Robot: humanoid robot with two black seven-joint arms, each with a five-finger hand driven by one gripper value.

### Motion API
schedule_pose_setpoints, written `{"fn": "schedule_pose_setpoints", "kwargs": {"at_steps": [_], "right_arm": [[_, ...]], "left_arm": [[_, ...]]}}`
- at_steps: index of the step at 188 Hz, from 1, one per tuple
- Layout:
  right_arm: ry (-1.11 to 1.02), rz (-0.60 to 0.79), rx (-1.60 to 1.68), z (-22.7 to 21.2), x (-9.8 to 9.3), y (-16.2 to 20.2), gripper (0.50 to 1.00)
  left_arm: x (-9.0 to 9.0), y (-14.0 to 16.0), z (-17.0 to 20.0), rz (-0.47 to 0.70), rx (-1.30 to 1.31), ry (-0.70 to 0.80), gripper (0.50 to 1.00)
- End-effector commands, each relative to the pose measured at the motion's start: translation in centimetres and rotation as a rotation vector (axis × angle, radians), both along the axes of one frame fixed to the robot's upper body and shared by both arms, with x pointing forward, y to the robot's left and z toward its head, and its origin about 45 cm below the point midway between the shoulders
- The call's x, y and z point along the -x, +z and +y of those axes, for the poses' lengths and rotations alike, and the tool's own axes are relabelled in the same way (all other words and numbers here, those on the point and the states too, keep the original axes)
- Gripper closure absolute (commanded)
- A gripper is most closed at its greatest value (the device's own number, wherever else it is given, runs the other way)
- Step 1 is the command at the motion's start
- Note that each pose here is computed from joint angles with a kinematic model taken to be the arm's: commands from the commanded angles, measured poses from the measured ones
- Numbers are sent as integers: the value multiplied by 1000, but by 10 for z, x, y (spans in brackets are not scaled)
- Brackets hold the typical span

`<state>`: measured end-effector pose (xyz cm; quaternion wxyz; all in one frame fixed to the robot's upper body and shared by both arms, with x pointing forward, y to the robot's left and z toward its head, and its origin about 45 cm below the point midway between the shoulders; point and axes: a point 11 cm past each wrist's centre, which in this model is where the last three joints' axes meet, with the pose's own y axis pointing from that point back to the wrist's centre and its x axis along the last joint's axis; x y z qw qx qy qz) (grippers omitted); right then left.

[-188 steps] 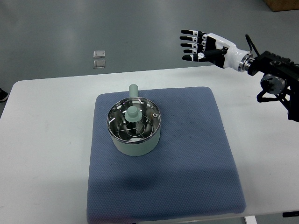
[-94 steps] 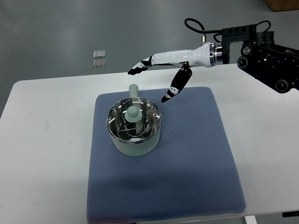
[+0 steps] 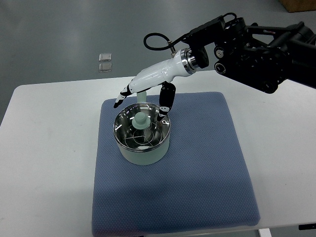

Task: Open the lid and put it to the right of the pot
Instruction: 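Close the right hand fingers around the green lid knob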

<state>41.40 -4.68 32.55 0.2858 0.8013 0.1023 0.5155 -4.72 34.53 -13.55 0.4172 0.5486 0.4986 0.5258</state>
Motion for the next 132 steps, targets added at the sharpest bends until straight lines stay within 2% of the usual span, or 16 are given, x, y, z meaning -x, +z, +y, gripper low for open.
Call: {"fn": "schedule_pose_setpoints", "kwargs": {"at_steps": [1, 65, 82, 132], "right_arm": [[29, -15, 33, 9, 4, -8, 572], [26, -62, 97, 3, -2, -26, 585], [22, -61, 105, 2, -2, -29, 632], [13, -61, 103, 0, -4, -30, 687]], "left_arm": [[0, 0, 0, 0, -1, 0, 500], [0, 0, -1, 0, 3, 0, 500], [0, 0, -1, 0, 4, 0, 500], [0, 0, -2, 0, 6, 0, 500]]}}
